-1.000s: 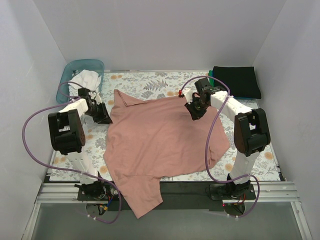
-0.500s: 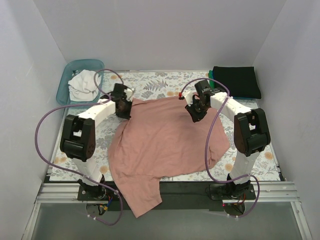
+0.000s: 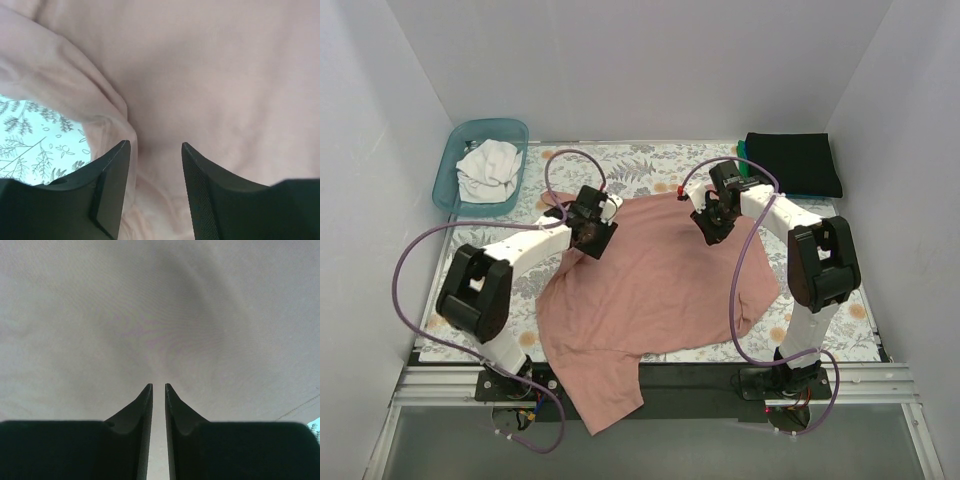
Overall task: Fold and stack the t-shirts
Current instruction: Flatten the tshirt out
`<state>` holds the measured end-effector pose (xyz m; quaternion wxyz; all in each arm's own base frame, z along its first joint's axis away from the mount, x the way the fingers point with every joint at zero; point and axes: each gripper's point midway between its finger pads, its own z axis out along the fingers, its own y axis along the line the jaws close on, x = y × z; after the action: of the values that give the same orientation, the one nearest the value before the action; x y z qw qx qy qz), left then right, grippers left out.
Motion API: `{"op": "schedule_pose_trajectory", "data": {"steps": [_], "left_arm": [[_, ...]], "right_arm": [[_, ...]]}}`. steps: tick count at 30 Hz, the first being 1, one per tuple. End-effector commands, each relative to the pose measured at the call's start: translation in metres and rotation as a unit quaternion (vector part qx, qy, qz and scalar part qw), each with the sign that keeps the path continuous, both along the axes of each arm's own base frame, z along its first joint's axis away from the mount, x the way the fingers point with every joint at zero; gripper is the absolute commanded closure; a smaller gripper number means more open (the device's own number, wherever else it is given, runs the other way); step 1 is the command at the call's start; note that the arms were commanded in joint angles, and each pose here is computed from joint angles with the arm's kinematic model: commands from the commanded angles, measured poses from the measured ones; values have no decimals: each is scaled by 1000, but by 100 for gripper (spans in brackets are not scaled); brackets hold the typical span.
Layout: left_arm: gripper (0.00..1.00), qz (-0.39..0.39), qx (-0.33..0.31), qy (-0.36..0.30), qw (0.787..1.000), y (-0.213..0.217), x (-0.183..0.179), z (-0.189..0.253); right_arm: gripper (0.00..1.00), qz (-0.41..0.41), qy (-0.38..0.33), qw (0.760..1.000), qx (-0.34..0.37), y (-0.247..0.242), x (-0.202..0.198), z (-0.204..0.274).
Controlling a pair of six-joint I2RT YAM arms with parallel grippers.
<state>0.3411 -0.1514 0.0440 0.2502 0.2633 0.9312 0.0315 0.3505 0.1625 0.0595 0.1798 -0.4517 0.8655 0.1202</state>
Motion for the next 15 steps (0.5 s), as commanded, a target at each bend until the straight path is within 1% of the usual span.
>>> {"op": "schedule_pose_trajectory", "data": {"steps": [1,2,3,4,6,7,9,10,12,15], "left_arm": [[55,0,-117,-59,991,-8,9,75],[56,6,-153,-56,987,-8,9,91],[57,19,-172,-51,984,-1,12,97],[61,51,-201,-47,977,16,20,102],[66,80,-211,-41,973,34,27,99],[72,106,-212,-37,971,51,32,94],[77,123,-219,-3,968,57,31,74],[77,132,-225,8,965,62,31,69],[74,124,-244,34,961,55,25,60],[65,106,-266,59,956,45,17,55]], "right_arm": [[79,3,14,1000,-1,-1,-5,-10],[79,3,17,1000,-2,-1,-5,-13],[80,1,19,1000,-2,-1,-6,-14],[80,2,21,1000,-3,-2,-7,-15],[81,2,25,1000,-4,-2,-8,-18],[82,1,26,1000,-6,-2,-8,-19],[83,-1,29,999,-13,-5,-8,-23],[83,-2,29,999,-15,-6,-8,-24],[83,-3,28,999,-20,-8,-8,-24],[83,-1,29,999,-27,-12,-10,-27]]}}
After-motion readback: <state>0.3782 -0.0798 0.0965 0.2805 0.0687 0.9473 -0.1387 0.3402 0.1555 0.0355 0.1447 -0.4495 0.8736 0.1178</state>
